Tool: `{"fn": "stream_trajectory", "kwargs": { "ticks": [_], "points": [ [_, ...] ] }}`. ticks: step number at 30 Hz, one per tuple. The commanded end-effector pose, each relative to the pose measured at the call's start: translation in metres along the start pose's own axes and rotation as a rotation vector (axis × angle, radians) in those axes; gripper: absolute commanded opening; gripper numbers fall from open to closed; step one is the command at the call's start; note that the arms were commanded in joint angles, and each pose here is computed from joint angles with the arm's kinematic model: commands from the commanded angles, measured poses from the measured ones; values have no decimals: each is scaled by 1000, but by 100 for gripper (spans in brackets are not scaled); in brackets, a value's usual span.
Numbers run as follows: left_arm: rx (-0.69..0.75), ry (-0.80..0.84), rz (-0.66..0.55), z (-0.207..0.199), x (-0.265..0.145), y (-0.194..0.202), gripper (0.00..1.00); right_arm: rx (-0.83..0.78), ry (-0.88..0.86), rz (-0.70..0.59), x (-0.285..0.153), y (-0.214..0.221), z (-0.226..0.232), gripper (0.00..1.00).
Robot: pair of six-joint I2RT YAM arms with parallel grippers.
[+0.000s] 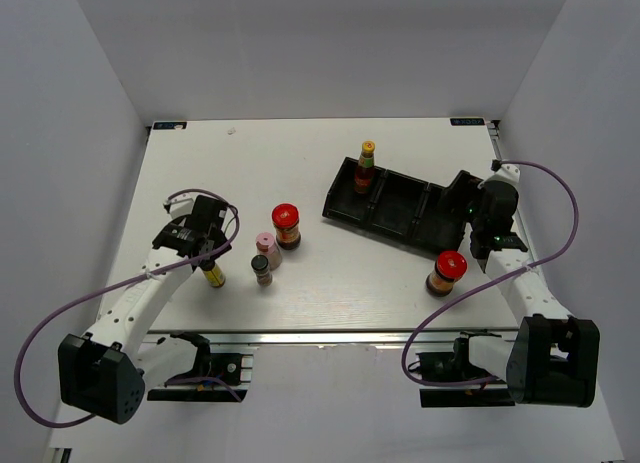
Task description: Organize the condiment bottles
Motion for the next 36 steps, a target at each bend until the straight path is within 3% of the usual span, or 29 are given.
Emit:
{"fn": "stream_trajectory", "kwargs": {
  "ticks": [1, 5, 13, 24, 29, 36],
  "points": [
    [-9, 29, -16, -3, -9, -9, 73, 12, 22, -48, -2, -13, -2, 89],
    [-2, 35, 4, -2, -15, -9, 71, 18, 43, -37, -1, -11, -5, 89],
    [-9, 5, -34, 10, -29, -21, 59, 25, 87, -2, 3, -6, -11, 89],
    [13, 22, 9, 6, -21, -9, 57, 27, 97, -7, 0, -7, -13, 89],
    [20, 53, 27, 0, -18, -5, 51, 27, 94, -8, -1, -8, -12, 89],
    [29, 59, 44, -2, -17, -2, 32, 29, 97, -17, -2, -9, -13, 89]
  ]
}}
Point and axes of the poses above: each gripper's point midway between its finger pads, its own x axis out along the fingers, its own z axis along the line the jaws close on, y = z × x, the point moved 2 cm from there along -x, back along the fingers, and after that the axes turned 7 degrees about -x, right-handed, at the moved point
